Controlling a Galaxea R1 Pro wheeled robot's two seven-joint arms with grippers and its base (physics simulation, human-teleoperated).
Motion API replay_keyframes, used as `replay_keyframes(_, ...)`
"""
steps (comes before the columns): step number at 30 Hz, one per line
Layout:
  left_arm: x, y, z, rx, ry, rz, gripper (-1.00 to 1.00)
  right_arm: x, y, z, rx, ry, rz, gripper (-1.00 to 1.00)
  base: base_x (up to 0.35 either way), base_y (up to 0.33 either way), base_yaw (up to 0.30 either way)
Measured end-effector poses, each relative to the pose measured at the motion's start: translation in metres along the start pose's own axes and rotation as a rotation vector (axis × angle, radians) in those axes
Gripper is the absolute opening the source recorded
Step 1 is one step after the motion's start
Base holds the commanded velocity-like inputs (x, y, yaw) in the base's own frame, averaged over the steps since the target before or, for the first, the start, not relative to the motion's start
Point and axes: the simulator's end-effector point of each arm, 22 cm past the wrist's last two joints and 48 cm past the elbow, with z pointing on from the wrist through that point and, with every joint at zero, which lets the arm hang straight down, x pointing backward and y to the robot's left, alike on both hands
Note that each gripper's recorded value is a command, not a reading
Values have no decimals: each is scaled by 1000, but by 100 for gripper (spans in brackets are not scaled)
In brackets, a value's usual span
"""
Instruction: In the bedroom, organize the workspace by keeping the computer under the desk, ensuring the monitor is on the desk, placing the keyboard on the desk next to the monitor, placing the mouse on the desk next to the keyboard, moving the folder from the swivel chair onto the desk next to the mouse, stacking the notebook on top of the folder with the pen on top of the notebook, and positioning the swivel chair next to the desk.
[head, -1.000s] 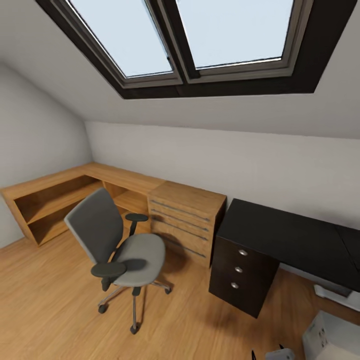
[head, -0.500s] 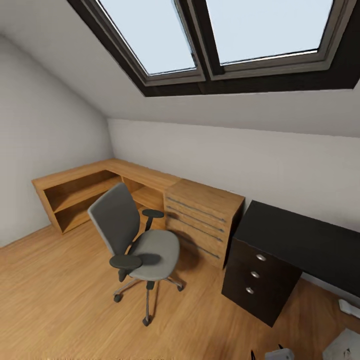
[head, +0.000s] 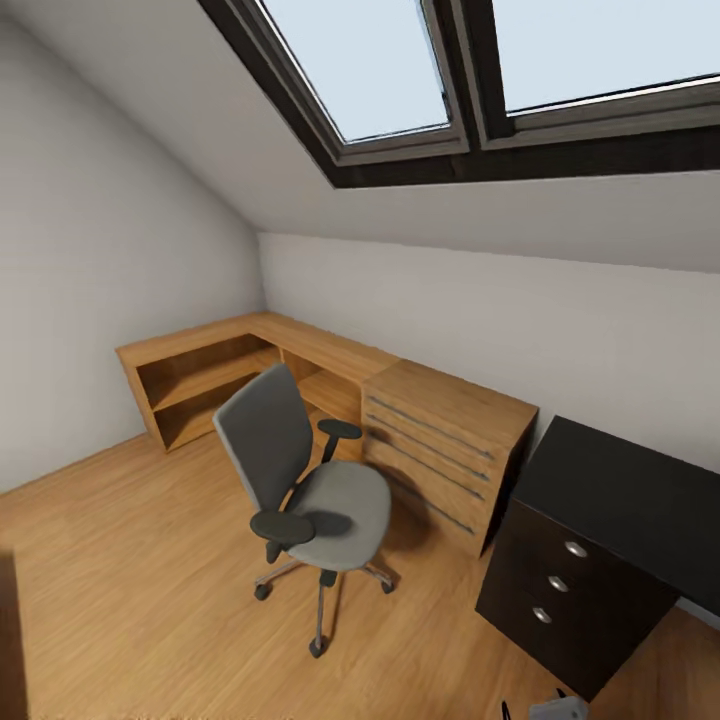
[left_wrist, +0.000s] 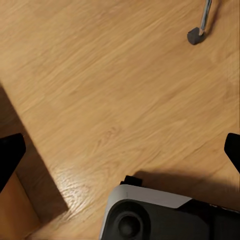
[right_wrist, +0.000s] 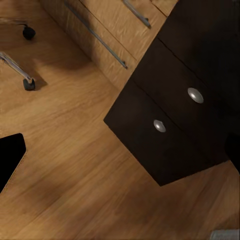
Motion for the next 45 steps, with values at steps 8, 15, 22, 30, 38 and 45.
replay_keyframes(8,-6,5,0,-9,-36,-14,100,4,-1,0,-2,8,-5,100,8,0,195)
replay_keyframes(15,-29,21,-14,-32,-222,-41,100,-1,0,-1,-5,-26,11,100,1,0,184)
replay_keyframes(22,-35,25,-19,-38,-271,-49,100,-5,5,-24,-19,-139,71,100,-75,0,183)
replay_keyframes(30,-32,26,-19,-39,-265,-47,100,-9,6,-36,-21,-201,109,100,-286,-49,183)
replay_keyframes(38,-29,26,-19,-41,-256,-45,100,-5,8,-37,-21,-192,110,100,-120,-154,225)
replay_keyframes(45,-28,26,-19,-42,-254,-44,100,-4,8,-38,-20,-191,111,100,-15,-31,265)
